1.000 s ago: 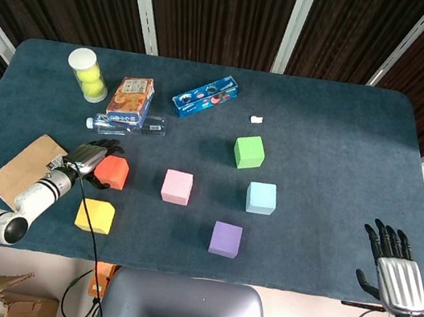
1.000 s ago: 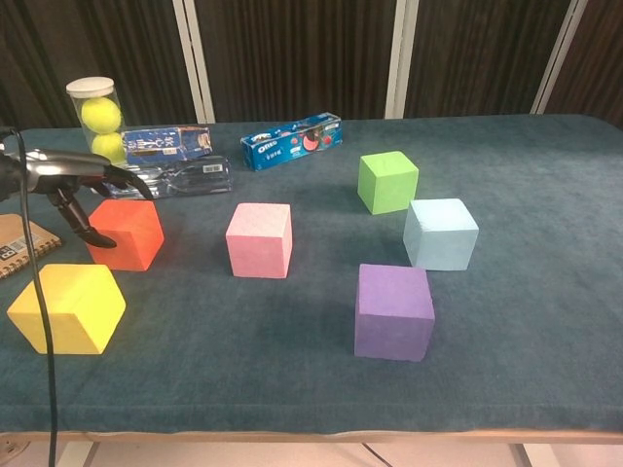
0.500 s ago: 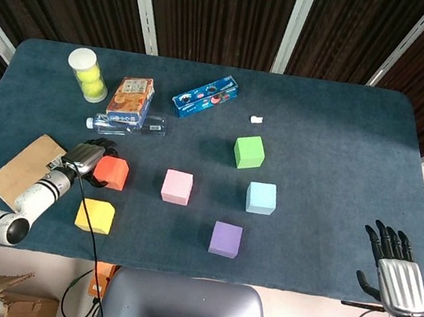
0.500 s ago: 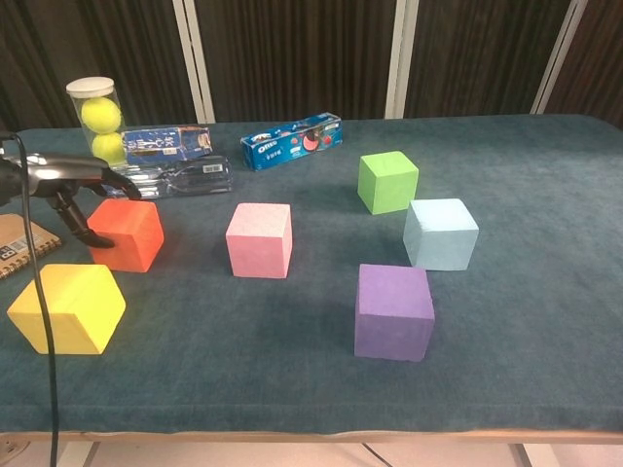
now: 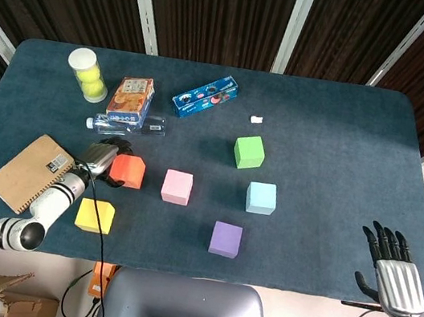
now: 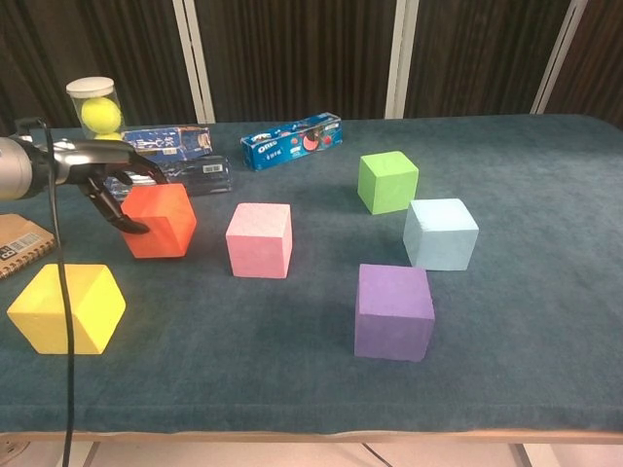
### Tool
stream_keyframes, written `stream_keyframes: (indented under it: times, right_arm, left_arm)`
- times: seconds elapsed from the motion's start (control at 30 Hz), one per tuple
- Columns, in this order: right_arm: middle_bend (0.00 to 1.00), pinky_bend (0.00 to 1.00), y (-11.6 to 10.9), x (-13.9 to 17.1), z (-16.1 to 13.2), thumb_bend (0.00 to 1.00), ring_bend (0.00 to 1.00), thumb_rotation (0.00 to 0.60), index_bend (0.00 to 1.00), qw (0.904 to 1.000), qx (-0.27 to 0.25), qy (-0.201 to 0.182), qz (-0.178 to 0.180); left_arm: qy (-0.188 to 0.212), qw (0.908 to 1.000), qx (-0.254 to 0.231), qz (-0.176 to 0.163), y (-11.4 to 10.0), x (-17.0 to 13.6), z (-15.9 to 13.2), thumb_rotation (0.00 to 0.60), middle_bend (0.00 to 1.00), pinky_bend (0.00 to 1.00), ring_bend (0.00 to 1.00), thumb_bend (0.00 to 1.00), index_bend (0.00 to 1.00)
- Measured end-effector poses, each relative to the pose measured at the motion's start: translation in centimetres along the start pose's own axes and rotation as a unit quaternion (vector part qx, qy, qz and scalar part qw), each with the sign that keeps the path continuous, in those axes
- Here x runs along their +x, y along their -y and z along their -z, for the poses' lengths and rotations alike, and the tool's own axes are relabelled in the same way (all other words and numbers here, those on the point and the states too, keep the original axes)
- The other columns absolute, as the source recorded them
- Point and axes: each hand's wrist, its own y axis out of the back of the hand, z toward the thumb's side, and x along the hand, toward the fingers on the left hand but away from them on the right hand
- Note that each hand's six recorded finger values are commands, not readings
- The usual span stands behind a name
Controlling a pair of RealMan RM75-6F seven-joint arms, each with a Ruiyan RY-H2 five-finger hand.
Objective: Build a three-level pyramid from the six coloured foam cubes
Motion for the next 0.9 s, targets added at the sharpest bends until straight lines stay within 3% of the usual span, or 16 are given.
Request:
stream_keyframes:
  times: [0.17,0.43,0.9]
  right_arm:
    - [0.0,0.0,-0.2,0.1,0.2,0.24,0.0,0.6,0.0,1.0,-0.002,0.0,0.001]
    - [0.0,0.0,-0.2,0.2,0.2,0.24,0.0,0.6,0.0,1.0,-0.003,-0.002,0.002]
    - [0.0,0.0,-0.3,0.2,0.3,0.24,0.0,0.6,0.0,1.0,-0.003,-0.002,0.001]
  left_arm:
    - [-0.008,0.9996,-0.016,0.022,0.6,0.4,-1.8,0.6,0.14,0.12,0.04,0.27,0.55]
    - [0.001,0.9987,-0.002,0.051,2.0,0.9,-4.5,0.6,0.14,0.12,0.04,0.28,0.55]
    - [0.012,0.9988,-0.011,0.047,2.2,1.5,-5.9,0.6,0.15,0.12,0.05,0.28,0.55]
